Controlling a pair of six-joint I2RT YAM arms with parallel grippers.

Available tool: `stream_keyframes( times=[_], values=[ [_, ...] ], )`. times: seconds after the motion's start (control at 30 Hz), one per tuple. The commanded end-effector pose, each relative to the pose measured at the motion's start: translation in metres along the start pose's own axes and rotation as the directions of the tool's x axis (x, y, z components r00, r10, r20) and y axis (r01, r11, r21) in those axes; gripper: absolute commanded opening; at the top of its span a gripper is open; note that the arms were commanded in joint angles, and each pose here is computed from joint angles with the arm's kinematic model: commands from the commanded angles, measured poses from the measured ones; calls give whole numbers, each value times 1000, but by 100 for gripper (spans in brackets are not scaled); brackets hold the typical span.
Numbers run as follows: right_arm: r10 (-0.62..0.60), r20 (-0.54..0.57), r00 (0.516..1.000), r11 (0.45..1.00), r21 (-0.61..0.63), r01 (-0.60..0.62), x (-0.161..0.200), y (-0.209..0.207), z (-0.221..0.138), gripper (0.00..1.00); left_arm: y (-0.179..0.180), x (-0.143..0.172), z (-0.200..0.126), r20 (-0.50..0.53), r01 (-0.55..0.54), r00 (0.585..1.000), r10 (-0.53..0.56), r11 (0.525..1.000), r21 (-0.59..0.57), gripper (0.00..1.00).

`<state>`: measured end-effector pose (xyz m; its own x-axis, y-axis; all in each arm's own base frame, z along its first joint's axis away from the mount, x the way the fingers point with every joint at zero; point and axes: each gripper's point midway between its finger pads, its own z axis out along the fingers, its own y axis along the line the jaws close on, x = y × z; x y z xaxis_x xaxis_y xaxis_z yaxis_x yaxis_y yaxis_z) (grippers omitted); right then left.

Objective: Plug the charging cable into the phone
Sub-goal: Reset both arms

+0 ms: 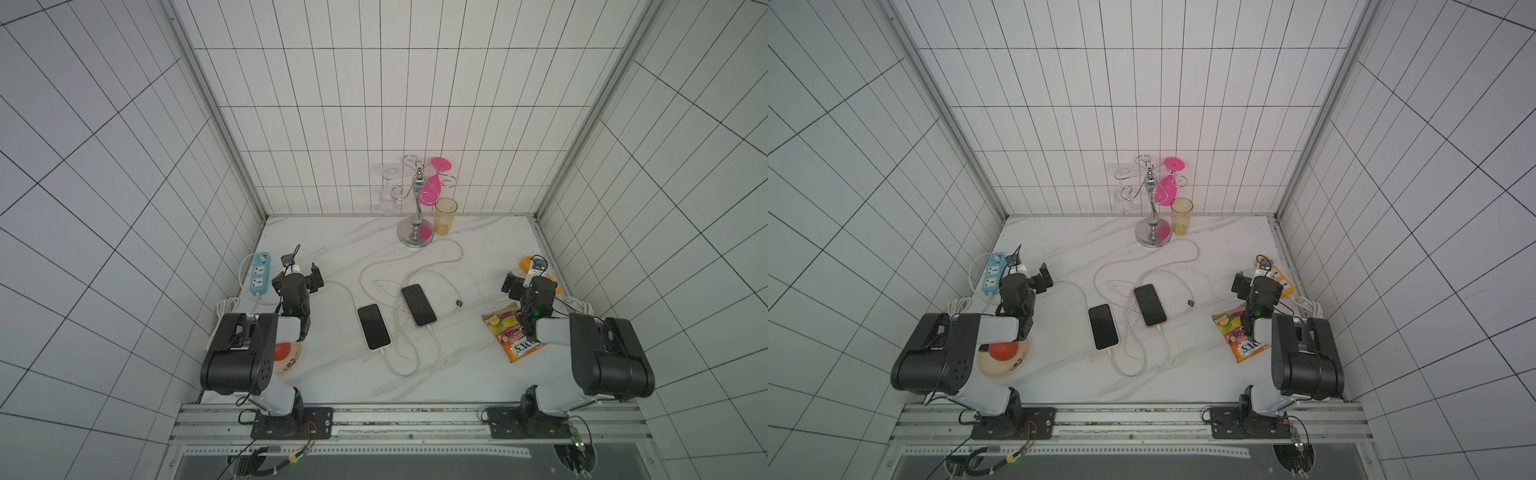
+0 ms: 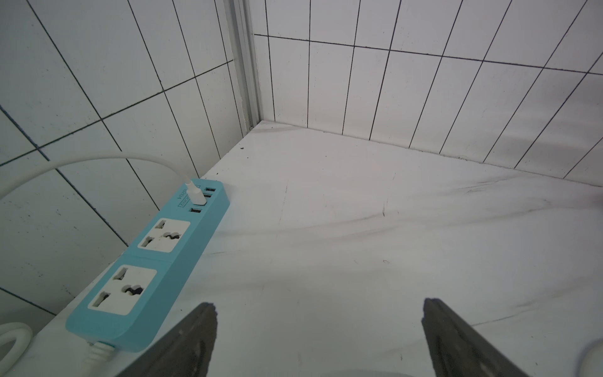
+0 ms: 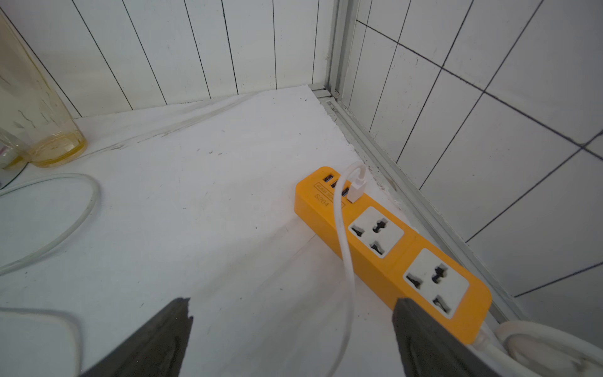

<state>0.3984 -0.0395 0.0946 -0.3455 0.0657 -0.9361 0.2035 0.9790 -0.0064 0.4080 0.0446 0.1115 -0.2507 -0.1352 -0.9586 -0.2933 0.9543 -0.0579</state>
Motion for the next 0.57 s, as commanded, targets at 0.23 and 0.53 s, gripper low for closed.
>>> stream_keyframes(
  times=[0.23, 0.53],
  values=[
    [11, -6, 1000, 1000, -23, -11, 0, 3, -2, 99, -2, -4, -1, 3, 7, 1000, -7, 1000, 11, 98],
    [11, -6, 1000, 1000, -23, -11, 0, 3, -2, 99, -2, -3, 0, -5, 11, 1000, -11, 1000, 18, 98]
  ],
)
